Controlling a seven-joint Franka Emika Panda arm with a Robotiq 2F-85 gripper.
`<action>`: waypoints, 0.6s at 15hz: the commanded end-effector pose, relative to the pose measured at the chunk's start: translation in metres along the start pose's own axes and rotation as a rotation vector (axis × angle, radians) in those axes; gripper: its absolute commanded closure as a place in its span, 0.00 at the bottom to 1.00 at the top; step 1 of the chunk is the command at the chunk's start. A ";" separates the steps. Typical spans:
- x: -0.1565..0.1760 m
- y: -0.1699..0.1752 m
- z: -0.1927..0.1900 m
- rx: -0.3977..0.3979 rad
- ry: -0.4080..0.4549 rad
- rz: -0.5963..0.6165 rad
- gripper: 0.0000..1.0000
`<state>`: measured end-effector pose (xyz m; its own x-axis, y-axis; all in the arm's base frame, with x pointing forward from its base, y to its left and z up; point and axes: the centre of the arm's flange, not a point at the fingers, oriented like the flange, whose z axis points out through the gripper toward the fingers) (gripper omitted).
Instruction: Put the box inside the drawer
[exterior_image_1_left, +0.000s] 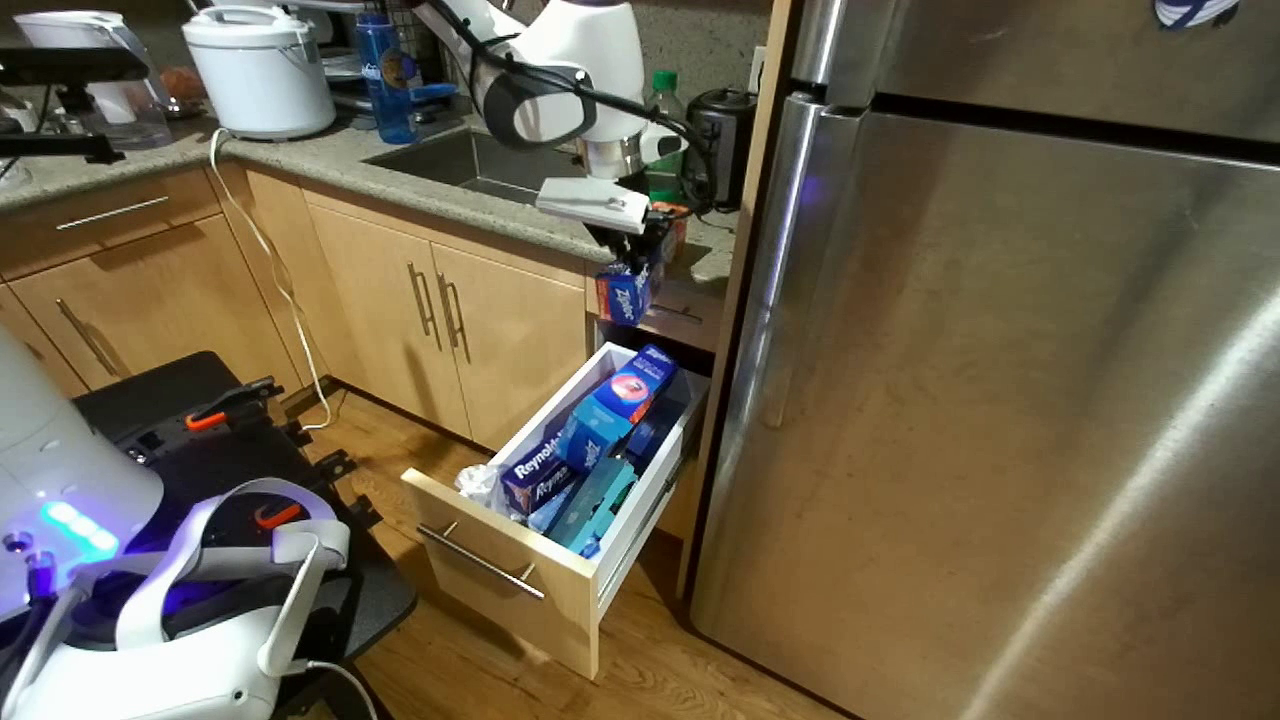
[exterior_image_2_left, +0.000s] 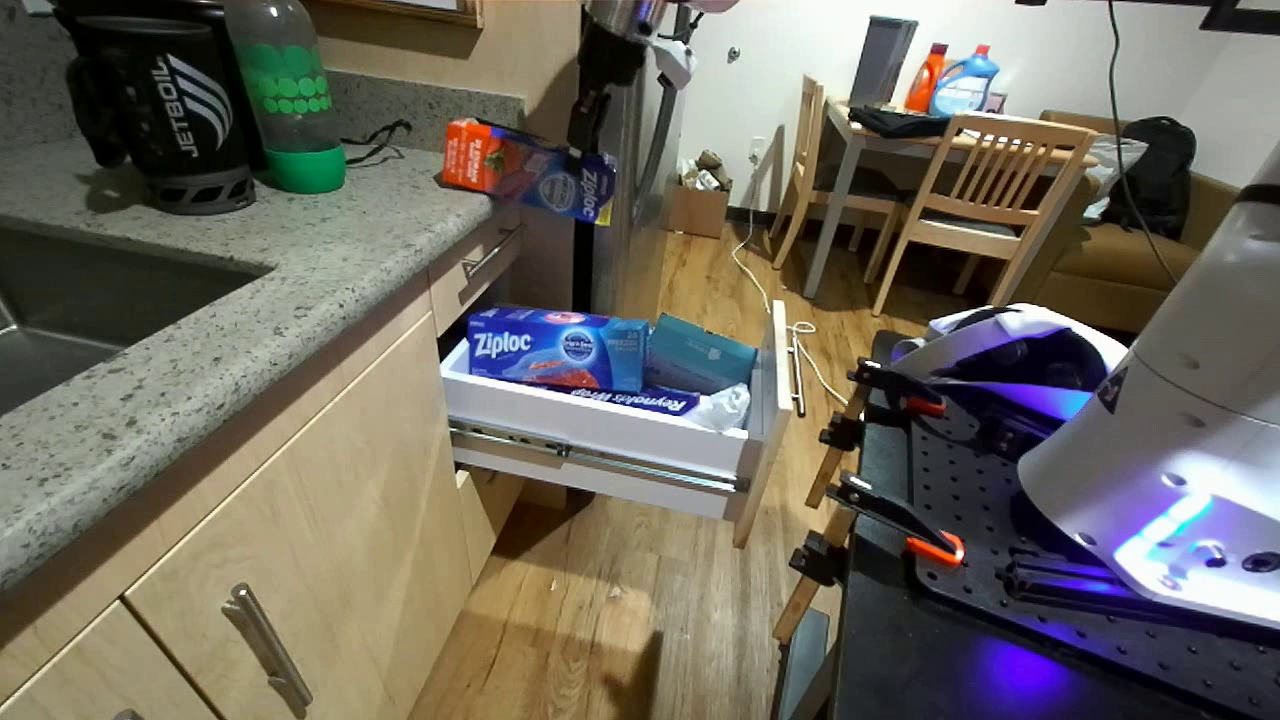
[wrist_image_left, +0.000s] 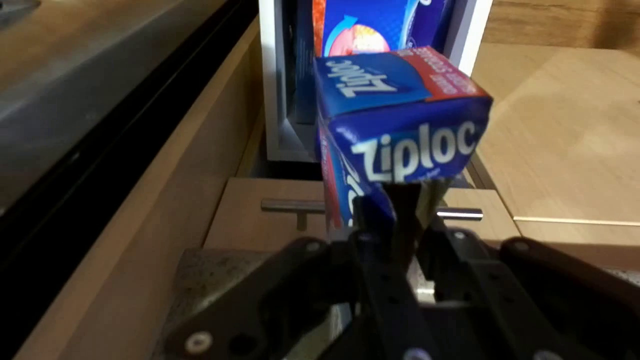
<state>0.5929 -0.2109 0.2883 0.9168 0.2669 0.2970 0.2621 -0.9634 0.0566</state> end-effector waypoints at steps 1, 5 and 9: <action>-0.036 -0.007 0.001 0.042 -0.036 0.037 0.80; -0.060 -0.010 0.013 0.068 -0.074 0.078 0.85; -0.073 -0.010 0.016 0.074 -0.088 0.100 0.86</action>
<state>0.5465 -0.2209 0.2405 0.9604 0.1799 0.2129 0.1897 -0.9815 -0.0265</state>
